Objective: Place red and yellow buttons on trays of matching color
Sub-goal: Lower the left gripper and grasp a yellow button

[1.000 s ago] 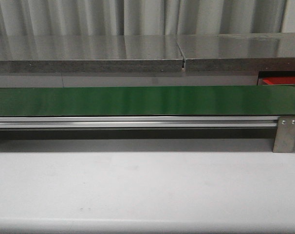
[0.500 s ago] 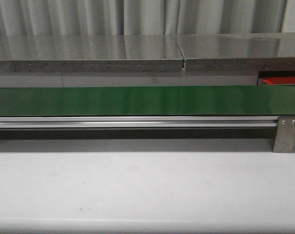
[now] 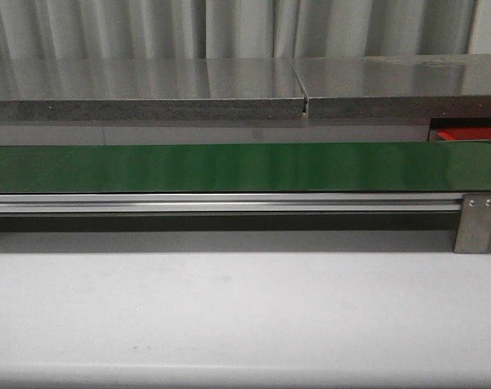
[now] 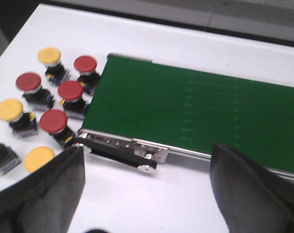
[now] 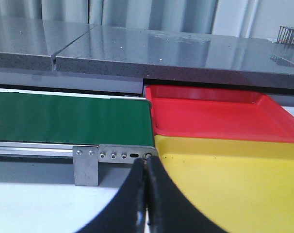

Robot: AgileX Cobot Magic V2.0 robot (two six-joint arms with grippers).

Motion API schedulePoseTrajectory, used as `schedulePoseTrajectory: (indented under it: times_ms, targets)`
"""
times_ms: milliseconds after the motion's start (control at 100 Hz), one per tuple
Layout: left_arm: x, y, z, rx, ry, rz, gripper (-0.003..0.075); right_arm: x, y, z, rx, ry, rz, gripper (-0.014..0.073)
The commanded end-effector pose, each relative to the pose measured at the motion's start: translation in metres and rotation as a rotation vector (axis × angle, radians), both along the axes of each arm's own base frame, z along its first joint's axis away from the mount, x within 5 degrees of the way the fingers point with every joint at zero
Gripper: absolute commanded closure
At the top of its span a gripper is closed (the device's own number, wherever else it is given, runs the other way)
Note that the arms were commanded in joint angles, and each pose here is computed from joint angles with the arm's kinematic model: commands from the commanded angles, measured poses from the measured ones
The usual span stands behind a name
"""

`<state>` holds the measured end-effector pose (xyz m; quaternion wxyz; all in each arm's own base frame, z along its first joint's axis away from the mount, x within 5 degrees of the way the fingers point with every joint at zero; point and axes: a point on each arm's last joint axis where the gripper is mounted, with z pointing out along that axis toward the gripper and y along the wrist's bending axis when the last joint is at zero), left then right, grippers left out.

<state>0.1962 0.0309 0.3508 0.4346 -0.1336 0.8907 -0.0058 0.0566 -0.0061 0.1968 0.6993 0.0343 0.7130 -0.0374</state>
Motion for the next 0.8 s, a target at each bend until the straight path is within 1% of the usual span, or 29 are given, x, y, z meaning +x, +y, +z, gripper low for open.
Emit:
schedulePoseTrajectory:
  times_ms: [0, 140, 360, 440, 500, 580, 790]
  targets:
    - [0.008, 0.012, 0.01, -0.043, -0.015, 0.065, 0.0195, -0.003, 0.001, 0.015, -0.027, -0.115, 0.001, 0.0661]
    - [0.017, 0.031, -0.002, -0.079, 0.105, 0.138, 0.0195, -0.003, 0.001, 0.015, -0.027, -0.115, 0.001, 0.0661]
    - [0.027, 0.046, -0.017, -0.096, 0.17, 0.189, 0.0195, -0.003, 0.001, 0.015, -0.027, -0.115, 0.001, 0.0661]
    - [0.032, 0.054, -0.026, -0.14, 0.2, 0.242, 0.0204, -0.003, 0.001, 0.015, -0.027, -0.115, 0.001, 0.0661]
    - [0.035, 0.058, -0.031, -0.151, 0.22, 0.259, 0.0212, -0.003, 0.001, 0.015, -0.027, -0.115, 0.001, 0.0661]
    - [0.041, 0.065, -0.042, -0.164, 0.262, 0.279, 0.0228, -0.003, 0.001, 0.015, -0.027, -0.115, 0.001, 0.0661]
    - [0.054, 0.089, -0.074, -0.207, 0.37, 0.341, 0.0228, -0.003, 0.001, 0.015, -0.027, -0.115, 0.001, 0.0661]
